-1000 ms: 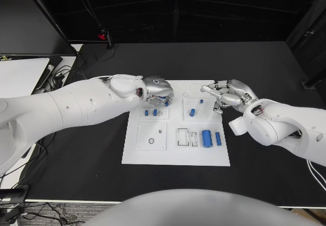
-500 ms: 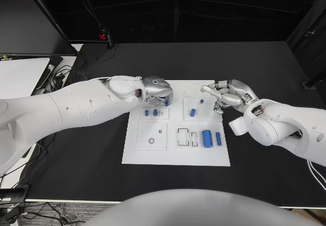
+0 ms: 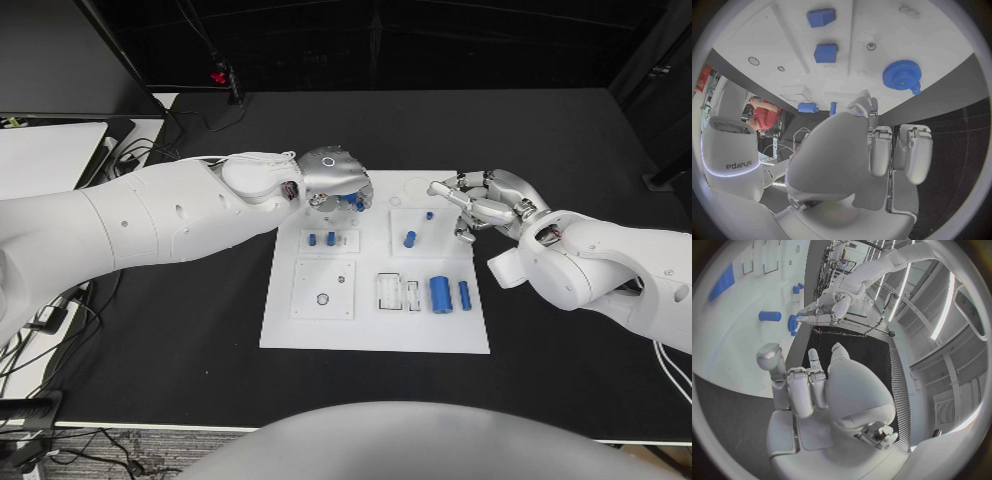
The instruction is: Assemble the parts on the task board
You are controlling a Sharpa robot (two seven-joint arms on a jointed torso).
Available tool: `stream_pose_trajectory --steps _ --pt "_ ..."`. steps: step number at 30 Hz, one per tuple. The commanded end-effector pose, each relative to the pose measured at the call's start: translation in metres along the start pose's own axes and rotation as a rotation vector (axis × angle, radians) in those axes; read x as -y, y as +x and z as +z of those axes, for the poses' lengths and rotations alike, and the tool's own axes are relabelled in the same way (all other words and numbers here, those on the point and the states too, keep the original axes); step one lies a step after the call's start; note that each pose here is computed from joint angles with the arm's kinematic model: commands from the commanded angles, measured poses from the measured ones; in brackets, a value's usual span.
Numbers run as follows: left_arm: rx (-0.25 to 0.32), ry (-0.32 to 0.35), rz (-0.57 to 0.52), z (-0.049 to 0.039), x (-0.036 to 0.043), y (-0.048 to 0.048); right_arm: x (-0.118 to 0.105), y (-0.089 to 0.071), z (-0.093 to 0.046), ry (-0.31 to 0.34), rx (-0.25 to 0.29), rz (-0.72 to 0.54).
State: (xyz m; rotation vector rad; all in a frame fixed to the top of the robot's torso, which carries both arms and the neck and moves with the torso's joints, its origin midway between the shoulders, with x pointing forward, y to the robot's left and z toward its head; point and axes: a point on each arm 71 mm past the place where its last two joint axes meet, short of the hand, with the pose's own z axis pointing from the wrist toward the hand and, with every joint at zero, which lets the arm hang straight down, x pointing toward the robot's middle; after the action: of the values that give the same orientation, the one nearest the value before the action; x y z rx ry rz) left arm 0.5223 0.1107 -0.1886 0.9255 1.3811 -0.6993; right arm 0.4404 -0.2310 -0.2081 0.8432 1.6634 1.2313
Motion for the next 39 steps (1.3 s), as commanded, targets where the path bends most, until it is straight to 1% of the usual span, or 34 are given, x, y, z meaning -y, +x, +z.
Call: stream_pose_trajectory --steps 1,7,14,15,16,19,25,39 --pt "0.032 -0.006 0.018 -0.0034 -0.0017 -0.0070 -0.001 0.000 0.000 -0.005 -0.004 -0.001" --pt "0.009 -0.032 0.012 -0.0163 -0.0085 -0.0087 -0.001 0.000 0.000 -0.004 -0.003 -0.001" --pt "-0.029 -0.070 -0.005 -0.0365 -0.0152 -0.0063 -0.001 -0.001 -0.001 -0.004 -0.001 -0.002" --pt "-0.031 -0.073 -0.006 -0.0381 -0.0157 -0.0061 -0.001 -0.001 -0.001 -0.004 -0.001 -0.002" --pt "-0.035 -0.080 -0.009 -0.0419 -0.0168 -0.0056 -0.001 -0.001 -0.001 -0.004 0.000 -0.002" --pt "-0.043 -0.090 -0.013 -0.0467 -0.0185 -0.0048 -0.001 -0.001 -0.001 -0.004 0.001 -0.002" --pt "-0.062 -0.096 -0.018 -0.0508 -0.0206 -0.0026 -0.001 -0.001 -0.001 -0.005 0.000 -0.002" --pt "-0.097 -0.094 -0.028 -0.0514 -0.0235 0.0062 -0.001 -0.001 -0.001 -0.007 -0.001 -0.002"
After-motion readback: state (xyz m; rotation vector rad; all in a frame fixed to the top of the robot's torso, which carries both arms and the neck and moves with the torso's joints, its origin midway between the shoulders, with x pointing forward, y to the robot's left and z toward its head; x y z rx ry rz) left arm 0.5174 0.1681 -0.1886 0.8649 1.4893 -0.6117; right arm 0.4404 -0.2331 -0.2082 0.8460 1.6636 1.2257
